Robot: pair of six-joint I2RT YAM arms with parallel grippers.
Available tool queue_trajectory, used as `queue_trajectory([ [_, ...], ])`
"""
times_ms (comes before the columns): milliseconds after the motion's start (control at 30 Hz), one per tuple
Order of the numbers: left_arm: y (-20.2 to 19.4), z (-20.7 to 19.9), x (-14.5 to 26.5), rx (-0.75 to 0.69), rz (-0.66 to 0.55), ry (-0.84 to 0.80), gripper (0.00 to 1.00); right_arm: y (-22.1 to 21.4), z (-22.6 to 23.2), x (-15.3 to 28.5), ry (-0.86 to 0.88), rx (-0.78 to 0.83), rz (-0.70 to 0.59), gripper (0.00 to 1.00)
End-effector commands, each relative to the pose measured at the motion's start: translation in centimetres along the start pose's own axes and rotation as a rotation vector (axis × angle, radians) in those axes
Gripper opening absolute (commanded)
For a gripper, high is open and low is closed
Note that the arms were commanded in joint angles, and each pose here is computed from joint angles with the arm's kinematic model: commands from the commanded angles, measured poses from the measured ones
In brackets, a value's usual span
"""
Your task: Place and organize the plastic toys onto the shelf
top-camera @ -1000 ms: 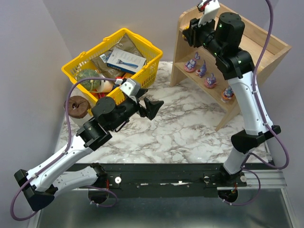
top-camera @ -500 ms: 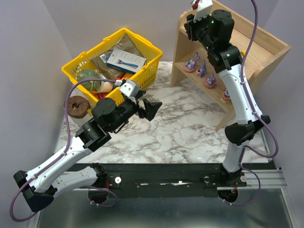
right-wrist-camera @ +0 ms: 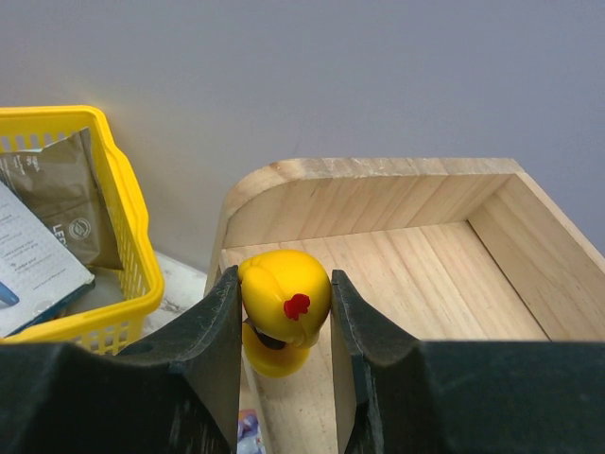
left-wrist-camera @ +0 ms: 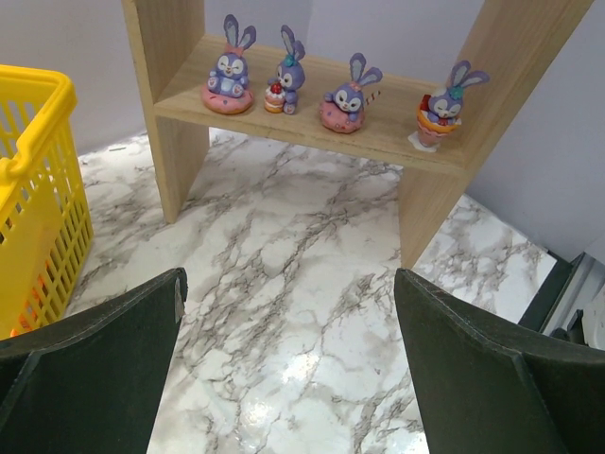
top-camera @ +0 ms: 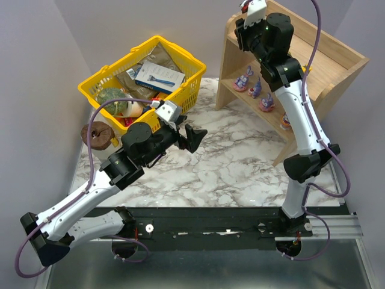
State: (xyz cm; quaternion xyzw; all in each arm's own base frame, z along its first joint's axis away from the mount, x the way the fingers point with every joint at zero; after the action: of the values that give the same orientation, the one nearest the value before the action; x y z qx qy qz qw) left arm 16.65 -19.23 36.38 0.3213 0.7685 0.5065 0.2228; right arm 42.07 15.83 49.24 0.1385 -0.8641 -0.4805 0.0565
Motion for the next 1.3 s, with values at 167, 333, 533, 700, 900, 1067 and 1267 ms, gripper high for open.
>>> queue_trajectory([
  [167, -0.2, 0.1, -0.3, 0.003, 0.005, 0.015, 0.99, -1.1, -0.5, -1.1, -0.056, 0.003, 0.018, 0.22],
  [333, -0.3, 0.2, -0.5, 0.002, 0.016, 0.026, 0.99, -1.4, -0.4, -1.1, -0.056, -0.002, 0.028, 0.24],
  [533, -0.2, 0.2, -0.6, -0.005, 0.014, 0.025, 0.99, -1.5, -0.2, -1.2, -0.039, -0.006, 0.025, 0.25],
  [700, -0.3, 0.3, -0.5, -0.007, 0.015, 0.029, 0.99, -1.7, 0.2, -1.2, -0.024, -0.012, 0.032, 0.26],
  [900, -0.3, 0.4, -0.4, -0.012, 0.012, 0.033, 0.99, -1.4, 0.8, -1.0, -0.038, 0.001, 0.042, 0.27],
  [1067, -0.3, 0.4, -0.3, -0.013, 0.01, 0.032, 0.99, -1.5, 1.1, -1.2, -0.049, -0.001, 0.053, 0.29],
  [1267, -0.4, 0.4, -0.1, -0.013, 0.009, 0.035, 0.99, -1.9, 1.3, -1.2, -0.058, 0.0, 0.076, 0.29],
])
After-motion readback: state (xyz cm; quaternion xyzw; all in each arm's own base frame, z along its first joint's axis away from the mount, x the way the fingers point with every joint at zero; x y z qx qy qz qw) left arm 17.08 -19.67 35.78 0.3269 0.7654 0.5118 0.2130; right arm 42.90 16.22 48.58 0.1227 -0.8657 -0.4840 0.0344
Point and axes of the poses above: each gripper's point midway between its finger pads, its own x axis back along the fingers, its own z axis along the line the jaws close on, y = z × x, the point moved 10 cm from there along x, back along the fingers, and after that the axes turned 13 degrees about x, right-handed, at the moved point
